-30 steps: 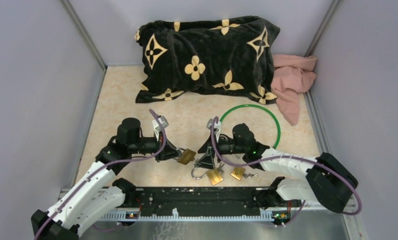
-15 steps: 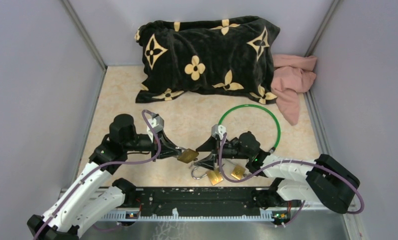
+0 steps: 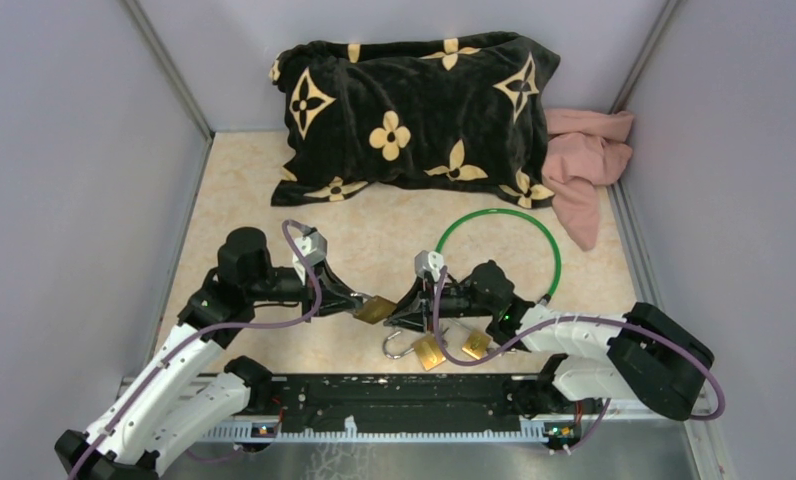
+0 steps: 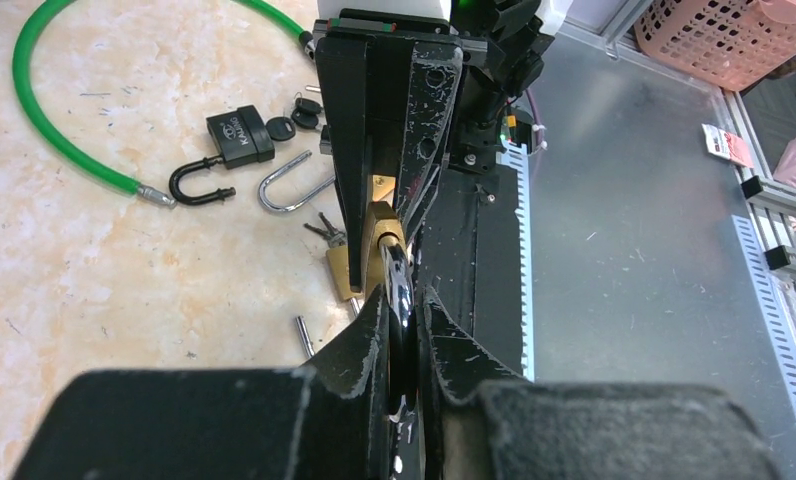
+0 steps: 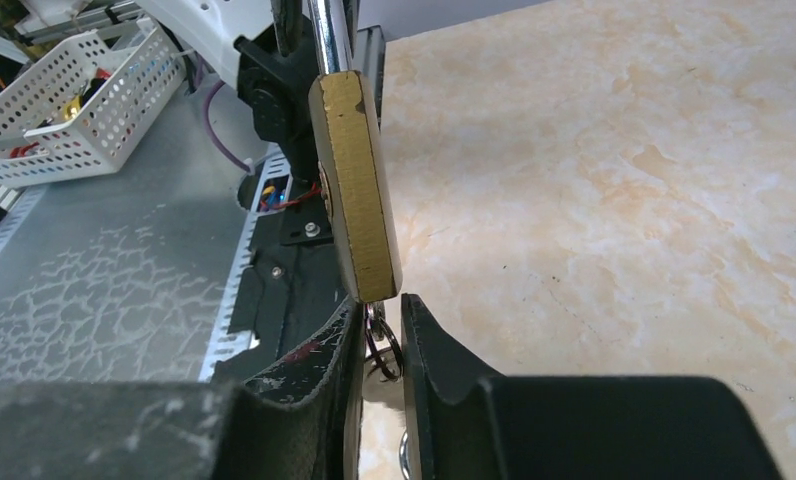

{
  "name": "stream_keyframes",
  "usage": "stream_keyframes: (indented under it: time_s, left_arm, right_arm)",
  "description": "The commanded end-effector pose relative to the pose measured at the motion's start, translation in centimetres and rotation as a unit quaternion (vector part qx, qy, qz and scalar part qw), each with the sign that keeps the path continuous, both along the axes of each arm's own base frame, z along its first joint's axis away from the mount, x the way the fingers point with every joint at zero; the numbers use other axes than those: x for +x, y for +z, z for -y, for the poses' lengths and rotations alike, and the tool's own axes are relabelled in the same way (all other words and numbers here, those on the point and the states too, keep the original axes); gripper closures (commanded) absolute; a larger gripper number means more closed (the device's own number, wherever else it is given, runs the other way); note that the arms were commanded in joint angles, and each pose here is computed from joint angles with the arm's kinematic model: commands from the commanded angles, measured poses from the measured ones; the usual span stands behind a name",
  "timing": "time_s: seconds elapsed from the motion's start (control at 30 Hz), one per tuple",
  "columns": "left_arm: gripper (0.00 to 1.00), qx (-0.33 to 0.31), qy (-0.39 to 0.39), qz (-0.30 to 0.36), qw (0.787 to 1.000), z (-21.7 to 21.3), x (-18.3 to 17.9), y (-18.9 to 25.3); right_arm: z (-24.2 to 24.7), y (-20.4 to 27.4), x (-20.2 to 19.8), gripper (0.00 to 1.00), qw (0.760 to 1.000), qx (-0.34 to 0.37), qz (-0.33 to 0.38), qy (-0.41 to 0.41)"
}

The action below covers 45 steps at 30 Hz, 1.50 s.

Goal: Lock with the key
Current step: Lock the lock.

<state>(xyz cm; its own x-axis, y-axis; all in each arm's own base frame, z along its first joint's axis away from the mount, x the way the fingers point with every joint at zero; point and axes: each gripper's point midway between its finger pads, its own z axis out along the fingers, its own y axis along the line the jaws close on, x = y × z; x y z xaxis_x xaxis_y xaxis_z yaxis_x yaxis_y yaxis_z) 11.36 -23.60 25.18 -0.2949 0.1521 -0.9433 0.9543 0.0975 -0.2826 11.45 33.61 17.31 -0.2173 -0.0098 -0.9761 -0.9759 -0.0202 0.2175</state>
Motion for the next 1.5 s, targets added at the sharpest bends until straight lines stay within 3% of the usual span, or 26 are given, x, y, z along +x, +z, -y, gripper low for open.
stream_keyframes:
  time_s: [0.0,0.2,0.27,0.47,0.83,1.47]
  left_arm:
    - [1.0,-0.044,-0.026,0.066,0.996,0.3,-0.3,3.9]
    - [1.0,-0.044,-0.025,0.066,0.997,0.3,-0.3,3.9]
    - [1.0,-0.044,-0.025,0.066,0.997,0.3,-0.3,3.8]
    - [1.0,-0.045,-0.019,0.071,0.996,0.2,-0.1,4.0]
    - [1.0,-0.074,-0.006,0.141,0.987,-0.1,0.6,9.0]
    - [1.0,-0.088,-0.005,0.163,0.983,-0.3,0.6,11.3]
  right_arm:
    - [-1.0,3.8,-0.2,0.83,0.998,0.049,0.036,0.02]
    - [-1.2,3.9,-0.3,0.9,0.998,0.044,0.034,0.026]
    - [-1.2,4.2,-0.4,1.0,0.998,0.048,0.035,0.031]
    - [-1.3,4.0,0.0,1.0,0.999,0.04,0.021,0.018]
    - [2.0,-1.5,2.0,1.0,0.998,-0.01,-0.008,-0.059]
    - [4.7,-6.6,1.4,1.0,0.995,-0.058,-0.034,-0.079]
